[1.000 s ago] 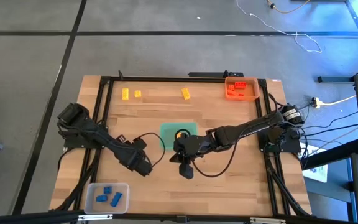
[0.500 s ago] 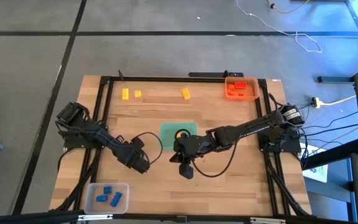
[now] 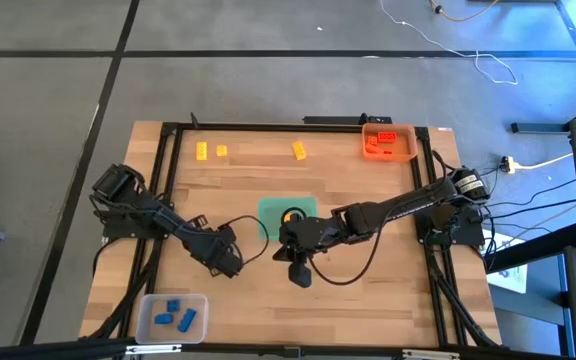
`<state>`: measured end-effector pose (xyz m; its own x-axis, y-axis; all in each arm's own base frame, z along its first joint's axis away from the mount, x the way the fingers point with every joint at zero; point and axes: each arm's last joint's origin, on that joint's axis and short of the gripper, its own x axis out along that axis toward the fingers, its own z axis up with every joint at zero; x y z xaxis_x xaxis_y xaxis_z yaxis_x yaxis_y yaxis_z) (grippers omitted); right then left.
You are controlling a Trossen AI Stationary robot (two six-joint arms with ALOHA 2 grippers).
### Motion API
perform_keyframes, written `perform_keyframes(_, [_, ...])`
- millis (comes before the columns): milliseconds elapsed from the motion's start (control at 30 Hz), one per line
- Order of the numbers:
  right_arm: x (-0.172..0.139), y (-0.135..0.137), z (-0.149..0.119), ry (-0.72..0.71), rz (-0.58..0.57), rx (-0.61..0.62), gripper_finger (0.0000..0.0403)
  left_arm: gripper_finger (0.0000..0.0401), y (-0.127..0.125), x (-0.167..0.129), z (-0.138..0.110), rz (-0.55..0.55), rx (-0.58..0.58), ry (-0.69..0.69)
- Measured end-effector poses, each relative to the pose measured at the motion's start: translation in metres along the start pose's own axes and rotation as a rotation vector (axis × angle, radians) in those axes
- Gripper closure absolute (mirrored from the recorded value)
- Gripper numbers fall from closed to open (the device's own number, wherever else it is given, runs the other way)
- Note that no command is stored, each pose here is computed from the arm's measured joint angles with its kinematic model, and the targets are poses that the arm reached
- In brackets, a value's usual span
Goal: Sort & place blocks by color
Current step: Put the blue game piece into the transparent bin
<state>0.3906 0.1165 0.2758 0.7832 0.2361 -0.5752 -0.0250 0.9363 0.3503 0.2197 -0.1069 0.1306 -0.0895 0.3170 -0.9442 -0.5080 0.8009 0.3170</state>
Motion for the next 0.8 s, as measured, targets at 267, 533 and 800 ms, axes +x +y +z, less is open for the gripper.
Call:
perform_keyframes(267, [-0.001, 0.0, 0.0, -0.001, 0.001, -0.008, 0.0394, 0.0318, 0.005, -0.015, -0.006, -0.045, 0.138, 0.015])
perform_keyframes(533, [-0.01, 0.005, 0.011, -0.007, 0.001, -0.073, 0.0399, 0.0318, 0.033, -0.08, -0.031, -0.324, 0.262, 0.005])
perform_keyframes(800, [-0.023, 0.01, 0.026, -0.006, -0.099, -0.133, 0.0398, 0.0318, 0.046, -0.148, -0.082, -0.894, 0.402, 0.015])
